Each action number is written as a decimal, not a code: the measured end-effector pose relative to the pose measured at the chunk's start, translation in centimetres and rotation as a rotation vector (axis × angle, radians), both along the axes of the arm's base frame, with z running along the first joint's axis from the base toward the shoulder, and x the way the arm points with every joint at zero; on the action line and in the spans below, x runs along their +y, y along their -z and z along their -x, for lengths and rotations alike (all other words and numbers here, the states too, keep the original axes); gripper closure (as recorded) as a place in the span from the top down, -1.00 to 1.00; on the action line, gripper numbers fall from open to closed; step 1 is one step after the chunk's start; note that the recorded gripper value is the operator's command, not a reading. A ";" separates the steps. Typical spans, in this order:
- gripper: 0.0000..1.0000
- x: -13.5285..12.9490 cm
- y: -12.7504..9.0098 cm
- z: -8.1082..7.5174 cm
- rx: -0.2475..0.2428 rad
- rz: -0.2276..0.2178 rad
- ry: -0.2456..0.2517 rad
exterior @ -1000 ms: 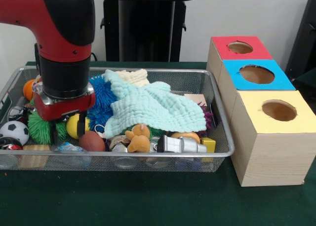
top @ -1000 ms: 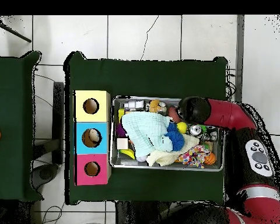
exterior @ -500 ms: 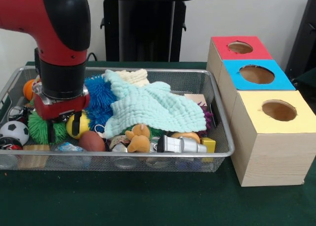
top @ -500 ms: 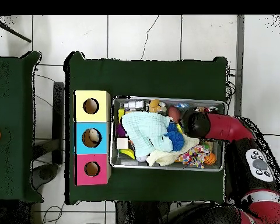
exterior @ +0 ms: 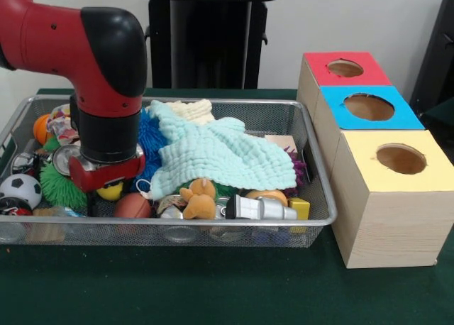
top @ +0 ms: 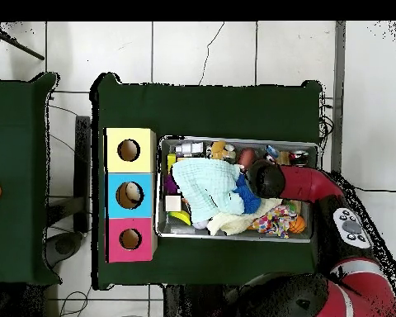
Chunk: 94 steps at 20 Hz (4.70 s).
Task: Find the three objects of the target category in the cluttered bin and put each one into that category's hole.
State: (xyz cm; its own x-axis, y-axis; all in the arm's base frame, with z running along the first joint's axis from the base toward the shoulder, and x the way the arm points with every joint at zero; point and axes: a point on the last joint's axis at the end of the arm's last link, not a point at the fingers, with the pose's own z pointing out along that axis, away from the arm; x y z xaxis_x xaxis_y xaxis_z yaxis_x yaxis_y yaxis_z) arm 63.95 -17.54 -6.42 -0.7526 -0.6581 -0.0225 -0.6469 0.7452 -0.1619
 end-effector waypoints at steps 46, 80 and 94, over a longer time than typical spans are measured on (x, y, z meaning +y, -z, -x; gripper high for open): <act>1.00 -0.5 -2.3 -0.1 -0.008 0.039 -0.013; 1.00 -4.9 -5.5 -1.4 -0.003 0.076 0.044; 1.00 -4.4 -3.2 -0.8 0.022 0.057 0.044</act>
